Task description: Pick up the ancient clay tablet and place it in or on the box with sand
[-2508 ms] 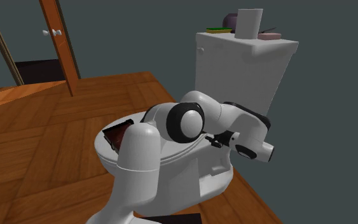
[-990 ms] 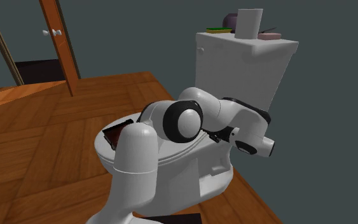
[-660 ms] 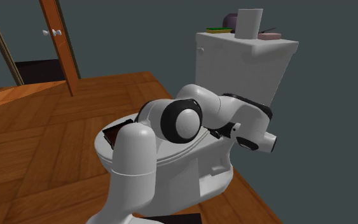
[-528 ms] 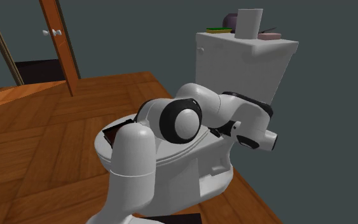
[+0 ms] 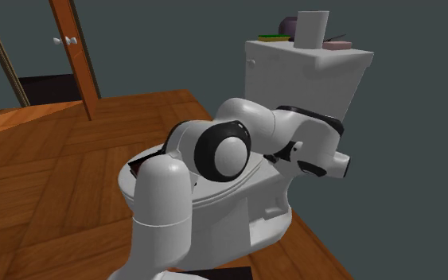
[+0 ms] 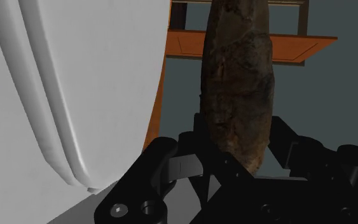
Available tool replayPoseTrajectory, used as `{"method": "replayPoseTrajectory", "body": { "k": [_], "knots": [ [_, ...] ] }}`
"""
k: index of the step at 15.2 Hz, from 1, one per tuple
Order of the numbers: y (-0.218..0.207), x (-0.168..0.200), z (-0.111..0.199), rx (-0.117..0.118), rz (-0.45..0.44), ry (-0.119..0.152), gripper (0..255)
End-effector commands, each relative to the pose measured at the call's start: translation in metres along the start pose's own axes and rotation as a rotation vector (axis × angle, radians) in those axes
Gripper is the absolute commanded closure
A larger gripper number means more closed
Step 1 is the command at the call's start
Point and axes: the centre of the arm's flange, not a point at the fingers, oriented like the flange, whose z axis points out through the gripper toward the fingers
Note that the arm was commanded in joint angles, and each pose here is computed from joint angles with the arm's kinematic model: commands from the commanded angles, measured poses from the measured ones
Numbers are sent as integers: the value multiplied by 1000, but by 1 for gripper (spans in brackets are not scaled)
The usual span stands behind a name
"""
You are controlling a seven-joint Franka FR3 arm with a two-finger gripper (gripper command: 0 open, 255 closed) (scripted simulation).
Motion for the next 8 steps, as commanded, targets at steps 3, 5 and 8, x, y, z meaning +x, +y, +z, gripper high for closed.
{"method": "replayPoseTrajectory", "body": {
  "k": [3,5,8],
  "knots": [
    [-20,0,-3,1,-1,0,255],
    [-22,-23,10,1,-1,0,255],
    [-25,-57,31,1,-1,0,255]
  ]
}}
